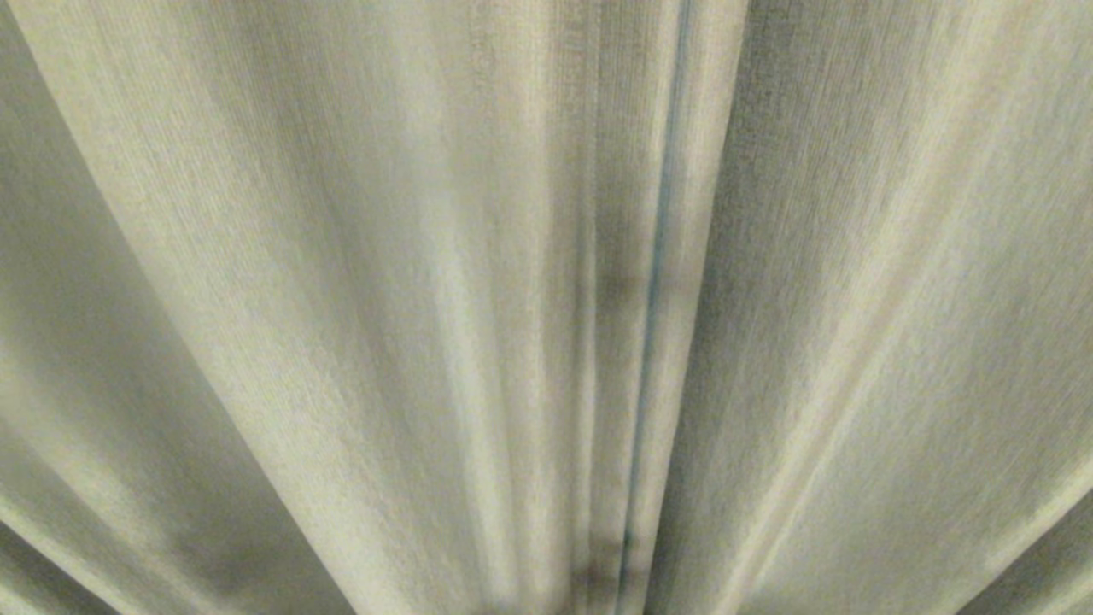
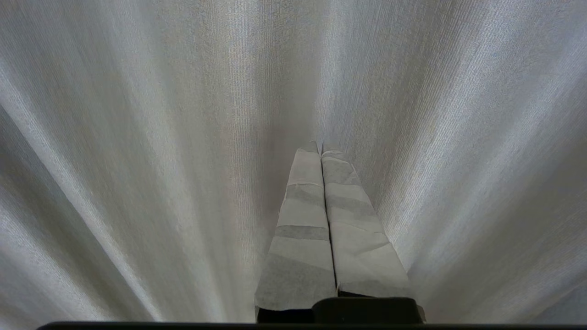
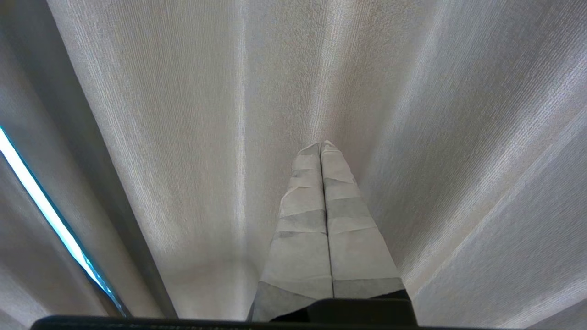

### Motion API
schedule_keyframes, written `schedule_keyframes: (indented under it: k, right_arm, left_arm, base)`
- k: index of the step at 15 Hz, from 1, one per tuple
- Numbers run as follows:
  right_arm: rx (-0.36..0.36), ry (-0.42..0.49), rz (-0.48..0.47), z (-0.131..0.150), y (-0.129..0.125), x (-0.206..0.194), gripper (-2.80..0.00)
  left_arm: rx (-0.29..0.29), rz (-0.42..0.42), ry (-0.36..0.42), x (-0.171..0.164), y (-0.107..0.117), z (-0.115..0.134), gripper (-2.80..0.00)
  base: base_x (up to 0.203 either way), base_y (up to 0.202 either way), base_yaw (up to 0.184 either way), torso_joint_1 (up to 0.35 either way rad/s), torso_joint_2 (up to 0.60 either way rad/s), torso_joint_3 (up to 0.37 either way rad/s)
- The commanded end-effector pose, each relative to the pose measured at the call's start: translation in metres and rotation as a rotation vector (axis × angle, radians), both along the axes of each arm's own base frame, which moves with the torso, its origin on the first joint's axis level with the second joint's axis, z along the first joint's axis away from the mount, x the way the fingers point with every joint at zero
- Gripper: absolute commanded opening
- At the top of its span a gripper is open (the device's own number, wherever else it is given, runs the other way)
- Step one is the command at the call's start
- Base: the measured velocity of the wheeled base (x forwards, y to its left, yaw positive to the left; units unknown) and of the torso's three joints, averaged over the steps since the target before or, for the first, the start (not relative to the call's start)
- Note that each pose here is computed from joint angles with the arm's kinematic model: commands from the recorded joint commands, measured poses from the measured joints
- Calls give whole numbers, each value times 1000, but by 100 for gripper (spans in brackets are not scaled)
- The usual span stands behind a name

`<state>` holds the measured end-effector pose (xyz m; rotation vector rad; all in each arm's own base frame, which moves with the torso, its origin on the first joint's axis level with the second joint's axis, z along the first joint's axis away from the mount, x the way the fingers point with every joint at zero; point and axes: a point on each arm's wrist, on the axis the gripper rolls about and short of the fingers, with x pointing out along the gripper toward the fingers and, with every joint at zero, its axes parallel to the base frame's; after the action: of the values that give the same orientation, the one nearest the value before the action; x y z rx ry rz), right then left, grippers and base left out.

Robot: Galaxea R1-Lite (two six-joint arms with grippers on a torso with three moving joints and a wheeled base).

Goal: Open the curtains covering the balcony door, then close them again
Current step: Pull the outer curtains open on both sides

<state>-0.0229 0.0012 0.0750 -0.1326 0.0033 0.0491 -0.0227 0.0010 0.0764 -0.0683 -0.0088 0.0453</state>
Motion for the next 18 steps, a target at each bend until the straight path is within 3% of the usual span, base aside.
schedule_keyframes:
  k: [1, 16, 18]
  right_arm:
    - [1, -1, 0, 0, 0, 0, -280]
    - [1, 0, 0, 0, 0, 0, -280]
    - [1, -2, 0, 0, 0, 0, -280]
  left_arm:
    - [-1, 2, -1, 0, 0, 0, -280]
    - [8, -2, -2, 0, 0, 0, -280]
    - [-1, -14, -56, -5, 0, 16, -280]
  base:
    - [0, 0, 0, 0, 0, 0]
    - [0, 0, 0, 0, 0, 0]
    - [0, 0, 0, 0, 0, 0]
